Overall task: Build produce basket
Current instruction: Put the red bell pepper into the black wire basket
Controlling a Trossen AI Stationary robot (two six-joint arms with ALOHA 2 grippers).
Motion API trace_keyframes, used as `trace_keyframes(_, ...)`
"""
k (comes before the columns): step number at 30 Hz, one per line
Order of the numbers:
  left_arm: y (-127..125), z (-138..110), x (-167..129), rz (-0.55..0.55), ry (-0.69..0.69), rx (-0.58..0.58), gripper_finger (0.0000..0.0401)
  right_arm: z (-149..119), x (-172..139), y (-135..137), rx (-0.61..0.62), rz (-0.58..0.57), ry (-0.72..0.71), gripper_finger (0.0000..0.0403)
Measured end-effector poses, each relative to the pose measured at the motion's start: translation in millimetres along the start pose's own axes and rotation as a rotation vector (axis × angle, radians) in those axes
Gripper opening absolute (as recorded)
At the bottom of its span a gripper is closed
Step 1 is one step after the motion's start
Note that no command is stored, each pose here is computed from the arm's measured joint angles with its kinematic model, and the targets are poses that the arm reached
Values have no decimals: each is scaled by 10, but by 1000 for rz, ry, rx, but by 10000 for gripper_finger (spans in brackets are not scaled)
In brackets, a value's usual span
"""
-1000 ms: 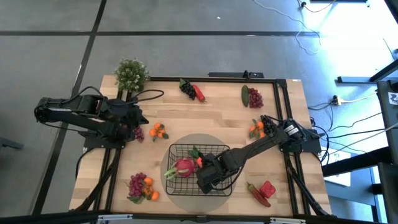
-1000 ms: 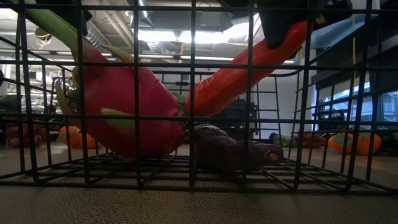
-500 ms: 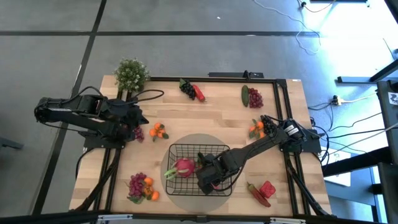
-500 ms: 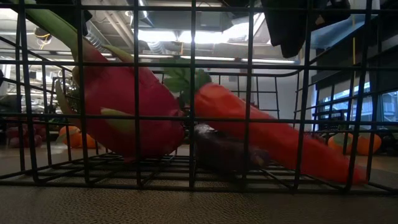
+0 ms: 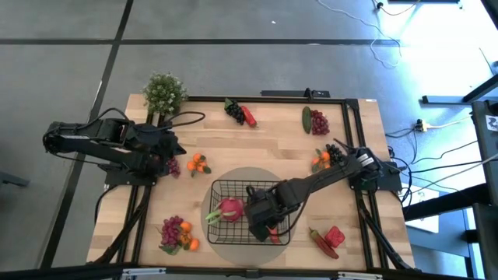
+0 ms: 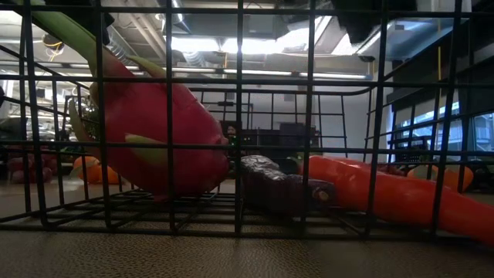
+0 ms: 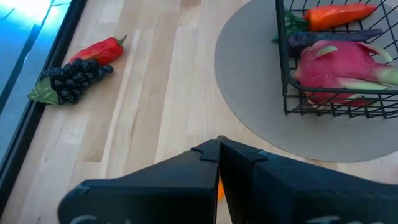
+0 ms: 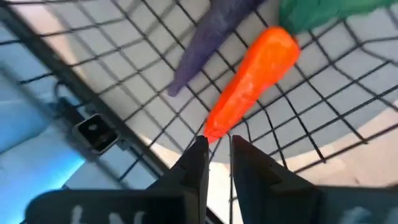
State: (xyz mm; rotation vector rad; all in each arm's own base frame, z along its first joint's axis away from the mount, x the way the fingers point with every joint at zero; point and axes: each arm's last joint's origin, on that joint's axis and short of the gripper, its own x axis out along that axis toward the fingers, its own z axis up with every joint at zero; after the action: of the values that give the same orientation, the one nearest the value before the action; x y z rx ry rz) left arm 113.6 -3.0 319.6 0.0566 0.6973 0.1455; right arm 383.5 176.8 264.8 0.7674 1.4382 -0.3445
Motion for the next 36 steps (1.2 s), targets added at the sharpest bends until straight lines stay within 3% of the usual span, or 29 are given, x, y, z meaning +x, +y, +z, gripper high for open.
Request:
trace_keyframes(5, 0, -1, -8, -6, -5, -26, 0, -16, -310, 13, -90, -15, -107, 44)
trace_keyframes(12, -27, -23, -90, -168, -35, -32, 0, -81, -780, -83, -211, -92, -269, 30)
trace_keyframes(19, -34, -28, -233, -301, -140, -3, 0, -213, -1184, -322, -216, -198, -395, 27)
trace_keyframes(24, -11, -49, -366, -325, -233, -7, 0, -430, -1489, -434, -224, -227, -580, 27)
trace_keyframes(30, -3, -51, -396, -319, -261, 13, 0, -644, -1499, -544, -275, -255, -610, 28)
trace_keyframes(36, 10, -36, -439, -306, -309, -1, 0, -866, -1380, -1023, -204, -285, -529, 28)
